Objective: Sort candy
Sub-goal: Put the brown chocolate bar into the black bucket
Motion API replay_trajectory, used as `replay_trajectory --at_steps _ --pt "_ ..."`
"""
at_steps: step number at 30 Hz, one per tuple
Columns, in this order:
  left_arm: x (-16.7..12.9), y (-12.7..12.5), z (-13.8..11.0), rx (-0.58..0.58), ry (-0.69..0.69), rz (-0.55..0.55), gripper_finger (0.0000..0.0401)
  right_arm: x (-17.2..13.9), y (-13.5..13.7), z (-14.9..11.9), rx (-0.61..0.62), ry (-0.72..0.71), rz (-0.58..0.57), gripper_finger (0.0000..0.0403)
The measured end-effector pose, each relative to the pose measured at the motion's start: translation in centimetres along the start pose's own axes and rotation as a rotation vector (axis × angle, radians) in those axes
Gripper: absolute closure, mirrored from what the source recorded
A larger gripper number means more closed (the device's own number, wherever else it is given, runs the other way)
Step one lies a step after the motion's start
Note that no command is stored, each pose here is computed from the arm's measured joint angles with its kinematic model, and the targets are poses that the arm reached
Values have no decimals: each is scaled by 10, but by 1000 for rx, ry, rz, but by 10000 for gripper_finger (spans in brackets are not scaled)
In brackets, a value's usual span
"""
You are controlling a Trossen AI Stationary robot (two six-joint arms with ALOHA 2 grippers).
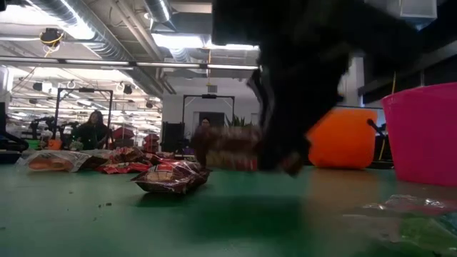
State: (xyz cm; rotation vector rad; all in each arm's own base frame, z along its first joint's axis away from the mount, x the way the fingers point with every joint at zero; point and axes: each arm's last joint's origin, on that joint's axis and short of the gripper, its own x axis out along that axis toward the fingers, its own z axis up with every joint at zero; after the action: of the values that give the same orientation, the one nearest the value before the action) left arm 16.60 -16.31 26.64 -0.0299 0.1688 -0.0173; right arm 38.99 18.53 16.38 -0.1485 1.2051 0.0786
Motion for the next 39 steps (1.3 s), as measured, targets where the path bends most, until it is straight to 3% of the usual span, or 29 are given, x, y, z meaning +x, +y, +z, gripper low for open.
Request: replay_trajectory --at_steps 5,13,19,27,39 --pt "4 -2 -5 84 7 43 213 -24 -6 15 -12 6 2 330" --pt "11 -6 -11 106 27 30 213 -68 -8 40 -34 -127 8 354" --pt "21 -15 -25 201 54 30 213 -91 -12 54 -35 -249 0 350" --pt "35 -20 -31 303 32 34 213 -95 -36 65 19 -319 9 353" --pt "54 2 -31 298 73 112 213 -97 -43 74 19 -398 69 354"
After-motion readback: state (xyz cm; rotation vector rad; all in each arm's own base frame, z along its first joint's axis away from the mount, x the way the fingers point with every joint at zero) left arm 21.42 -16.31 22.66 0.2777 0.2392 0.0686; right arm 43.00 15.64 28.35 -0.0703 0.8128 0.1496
